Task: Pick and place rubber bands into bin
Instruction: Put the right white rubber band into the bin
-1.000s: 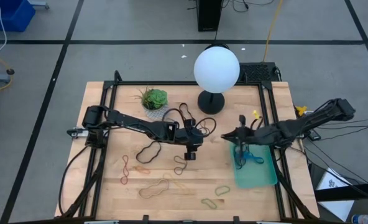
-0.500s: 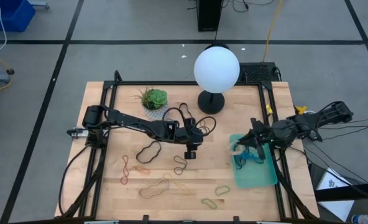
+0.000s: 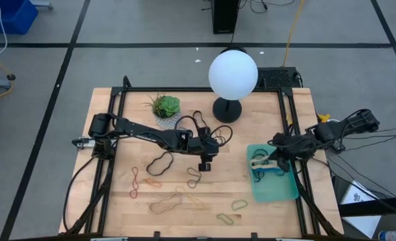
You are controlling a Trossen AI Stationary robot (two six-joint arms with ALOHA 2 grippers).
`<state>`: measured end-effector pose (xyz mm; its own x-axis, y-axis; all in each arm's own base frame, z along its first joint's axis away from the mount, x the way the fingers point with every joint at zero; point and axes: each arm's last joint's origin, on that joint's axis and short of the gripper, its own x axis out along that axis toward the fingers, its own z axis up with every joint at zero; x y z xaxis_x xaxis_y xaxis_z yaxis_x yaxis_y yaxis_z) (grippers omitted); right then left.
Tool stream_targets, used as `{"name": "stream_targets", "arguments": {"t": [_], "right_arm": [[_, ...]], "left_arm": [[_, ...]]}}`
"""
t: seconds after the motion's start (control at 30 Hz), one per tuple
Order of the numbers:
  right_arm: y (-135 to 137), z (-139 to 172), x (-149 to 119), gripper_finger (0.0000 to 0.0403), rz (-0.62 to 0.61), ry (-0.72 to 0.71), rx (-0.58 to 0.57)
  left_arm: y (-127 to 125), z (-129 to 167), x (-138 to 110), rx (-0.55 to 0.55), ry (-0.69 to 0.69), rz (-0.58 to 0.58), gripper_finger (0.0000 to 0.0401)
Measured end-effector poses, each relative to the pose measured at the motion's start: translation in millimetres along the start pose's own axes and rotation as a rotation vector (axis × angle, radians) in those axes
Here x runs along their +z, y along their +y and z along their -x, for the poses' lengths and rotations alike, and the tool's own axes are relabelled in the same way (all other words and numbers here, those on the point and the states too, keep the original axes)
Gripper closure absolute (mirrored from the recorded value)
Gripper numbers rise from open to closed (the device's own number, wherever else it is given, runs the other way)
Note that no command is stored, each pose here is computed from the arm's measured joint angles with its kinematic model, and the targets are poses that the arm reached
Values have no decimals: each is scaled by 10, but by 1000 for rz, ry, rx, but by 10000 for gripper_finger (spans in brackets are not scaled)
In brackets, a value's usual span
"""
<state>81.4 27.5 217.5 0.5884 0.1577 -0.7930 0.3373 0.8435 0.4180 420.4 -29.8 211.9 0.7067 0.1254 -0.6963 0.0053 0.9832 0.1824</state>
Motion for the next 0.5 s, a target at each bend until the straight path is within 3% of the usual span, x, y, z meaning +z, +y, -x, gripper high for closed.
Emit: {"name": "stream_targets", "arguments": {"t": [0.27, 0.5], "right_arm": [[-13, -63, -4, 398, 1, 30, -79], [-165, -373, -167, 397, 7, 112, -165]], "left_arm": [[0, 0, 2, 0, -2, 3, 228], [0, -1, 2, 0, -3, 5, 231]]}}
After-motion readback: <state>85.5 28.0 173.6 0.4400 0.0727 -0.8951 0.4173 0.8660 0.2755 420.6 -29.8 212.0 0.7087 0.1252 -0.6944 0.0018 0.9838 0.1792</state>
